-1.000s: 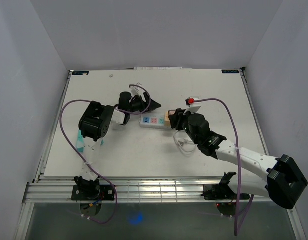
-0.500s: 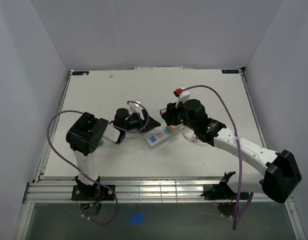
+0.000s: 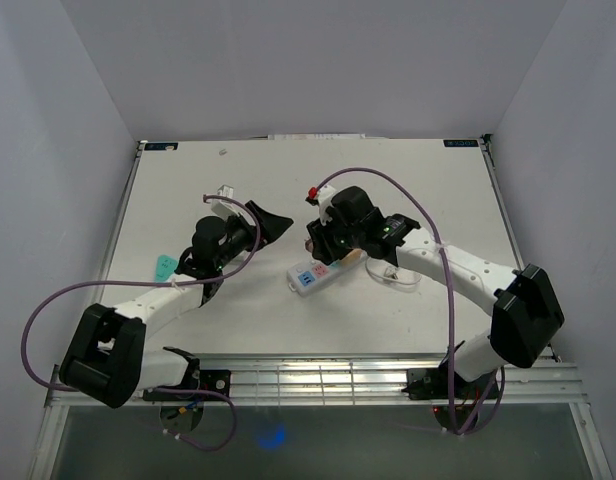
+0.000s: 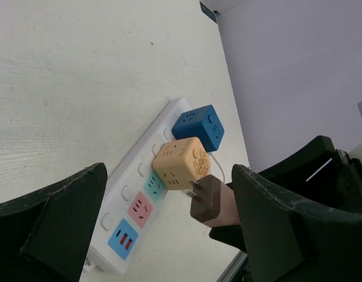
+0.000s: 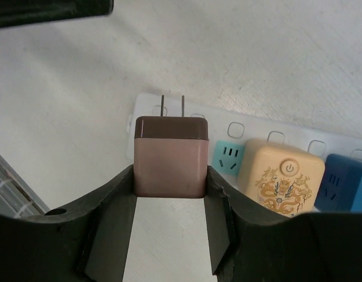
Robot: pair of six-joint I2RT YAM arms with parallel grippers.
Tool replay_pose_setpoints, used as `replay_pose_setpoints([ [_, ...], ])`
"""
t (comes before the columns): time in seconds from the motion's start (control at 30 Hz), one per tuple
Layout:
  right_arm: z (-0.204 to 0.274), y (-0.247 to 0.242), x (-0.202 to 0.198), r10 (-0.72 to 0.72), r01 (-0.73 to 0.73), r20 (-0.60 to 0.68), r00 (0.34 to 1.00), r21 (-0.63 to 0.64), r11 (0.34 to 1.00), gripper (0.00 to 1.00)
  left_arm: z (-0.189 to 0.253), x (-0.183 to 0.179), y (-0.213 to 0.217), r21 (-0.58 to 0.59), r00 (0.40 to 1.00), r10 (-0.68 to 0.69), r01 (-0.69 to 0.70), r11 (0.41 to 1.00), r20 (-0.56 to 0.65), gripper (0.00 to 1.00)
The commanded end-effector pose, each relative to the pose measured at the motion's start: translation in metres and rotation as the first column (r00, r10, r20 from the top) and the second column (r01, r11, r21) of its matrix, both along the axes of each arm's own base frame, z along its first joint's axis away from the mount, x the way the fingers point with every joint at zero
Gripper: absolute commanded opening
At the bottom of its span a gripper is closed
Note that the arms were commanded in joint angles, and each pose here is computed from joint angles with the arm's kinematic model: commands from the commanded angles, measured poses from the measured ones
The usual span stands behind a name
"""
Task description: Insert the plug
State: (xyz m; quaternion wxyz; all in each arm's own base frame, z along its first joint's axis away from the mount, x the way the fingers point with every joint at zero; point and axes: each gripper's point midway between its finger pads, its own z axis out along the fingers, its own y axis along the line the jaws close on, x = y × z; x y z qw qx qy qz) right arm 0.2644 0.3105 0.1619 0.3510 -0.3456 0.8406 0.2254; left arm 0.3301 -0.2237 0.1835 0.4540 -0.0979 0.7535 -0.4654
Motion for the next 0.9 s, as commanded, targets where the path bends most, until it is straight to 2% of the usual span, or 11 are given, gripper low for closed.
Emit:
replay_pose_setpoints([
  [0.0, -0.001, -0.004, -0.008, 0.094, -0.095, -0.010, 0.996, -0.087, 0.992, 0.08, -0.011, -0.001, 0.015, 0.008, 0.994, 0.086, -0.086, 0.996, -0.066, 0.98],
  [0.13, -0.017, -0.005, -0.010, 0.127, -0.140, -0.085, 0.988, -0.164, 0.976, 0.08, -0.011, -0.002, 0.015, 0.013, 0.994, 0.083, -0.083, 0.997, -0.074, 0.98],
  [0.23, -0.024, -0.009, -0.016, 0.130, -0.152, -0.126, 0.984, -0.191, 0.970, 0.08, -0.013, -0.005, 0.005, -0.002, 0.997, 0.022, -0.022, 1.000, -0.079, 0.98],
  [0.33, -0.021, -0.006, -0.017, 0.138, -0.154, -0.106, 0.985, -0.155, 0.976, 0.08, -0.024, -0.008, -0.006, -0.030, 0.993, -0.040, 0.037, 0.999, -0.108, 0.97],
  [0.5, -0.015, 0.002, -0.020, 0.163, -0.169, -0.072, 0.984, -0.084, 0.982, 0.08, -0.036, -0.013, -0.025, -0.073, 0.983, -0.130, 0.121, 0.990, -0.128, 0.89],
  [0.73, -0.013, 0.005, -0.019, 0.159, -0.160, -0.040, 0.987, -0.046, 0.986, 0.08, -0.047, -0.026, -0.067, -0.022, 0.967, -0.227, 0.226, 0.974, -0.113, 0.85],
  [0.87, -0.014, 0.004, -0.016, 0.145, -0.146, -0.037, 0.989, -0.054, 0.988, 0.08, -0.044, -0.030, -0.076, -0.007, 0.965, -0.244, 0.245, 0.970, -0.090, 0.85],
])
